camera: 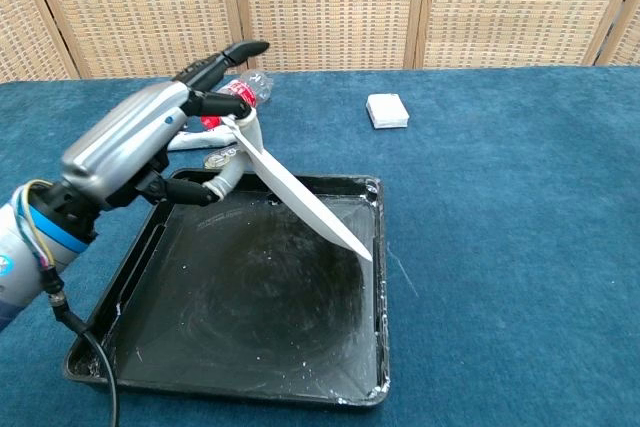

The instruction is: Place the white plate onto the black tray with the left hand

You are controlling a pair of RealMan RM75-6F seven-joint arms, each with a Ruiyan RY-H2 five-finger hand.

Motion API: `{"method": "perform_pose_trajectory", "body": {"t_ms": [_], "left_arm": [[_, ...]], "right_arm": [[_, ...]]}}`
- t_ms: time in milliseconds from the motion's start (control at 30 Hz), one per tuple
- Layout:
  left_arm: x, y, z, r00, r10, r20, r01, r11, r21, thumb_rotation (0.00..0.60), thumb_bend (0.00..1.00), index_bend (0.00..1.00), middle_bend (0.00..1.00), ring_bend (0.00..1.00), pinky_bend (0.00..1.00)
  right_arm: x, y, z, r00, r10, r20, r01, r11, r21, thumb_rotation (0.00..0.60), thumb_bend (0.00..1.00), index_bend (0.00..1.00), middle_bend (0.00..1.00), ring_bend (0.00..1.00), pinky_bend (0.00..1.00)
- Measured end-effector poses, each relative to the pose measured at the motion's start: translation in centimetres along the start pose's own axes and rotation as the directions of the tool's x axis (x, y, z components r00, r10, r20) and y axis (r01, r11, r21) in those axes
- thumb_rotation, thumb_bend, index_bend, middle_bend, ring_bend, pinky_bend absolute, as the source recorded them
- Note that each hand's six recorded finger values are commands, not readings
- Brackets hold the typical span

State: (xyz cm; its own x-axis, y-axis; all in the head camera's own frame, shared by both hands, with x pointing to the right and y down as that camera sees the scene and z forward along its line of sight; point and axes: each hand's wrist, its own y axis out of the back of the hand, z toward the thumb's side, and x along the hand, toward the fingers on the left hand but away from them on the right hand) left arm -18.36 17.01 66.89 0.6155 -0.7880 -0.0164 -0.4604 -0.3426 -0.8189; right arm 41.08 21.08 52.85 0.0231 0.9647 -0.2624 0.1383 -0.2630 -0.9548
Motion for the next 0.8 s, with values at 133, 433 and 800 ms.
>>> {"method": "perform_pose_trajectory", "body": {"t_ms": [133,433,800], "left_arm": [[0.0,-0.6,-0.2,1.000,-0.024,-0.003,0.024,1.000,-0.003,0.600,0.21,0.57,0.00,0.00,0.00],[-1.3,-1.1,-1.8,0.982,-0.184,-0.049,0.186,0.981,0.046,0.600,0.00,0.00,0.00,0.00,0.00],[-3.3,2.3,-2.2,0.890,-0.419,-0.178,0.434,0.899,0.054,0.600,0.00,0.00,0.00,0.00,0.00]], "right_arm": [[0.0,0.0,-0.1,1.000,0.001,0.001,-0.001,1.000,0.002,0.600,0.00,0.00,0.00,0.00,0.00],[0.1,0.0,0.1,1.000,0.000,-0.002,0.000,1.000,0.001,0.600,0.00,0.00,0.00,0.00,0.00],[0.3,-0.2,0.2,1.000,0.005,-0.004,-0.005,1.000,0.007,0.600,0.00,0.00,0.00,0.00,0.00]]}}
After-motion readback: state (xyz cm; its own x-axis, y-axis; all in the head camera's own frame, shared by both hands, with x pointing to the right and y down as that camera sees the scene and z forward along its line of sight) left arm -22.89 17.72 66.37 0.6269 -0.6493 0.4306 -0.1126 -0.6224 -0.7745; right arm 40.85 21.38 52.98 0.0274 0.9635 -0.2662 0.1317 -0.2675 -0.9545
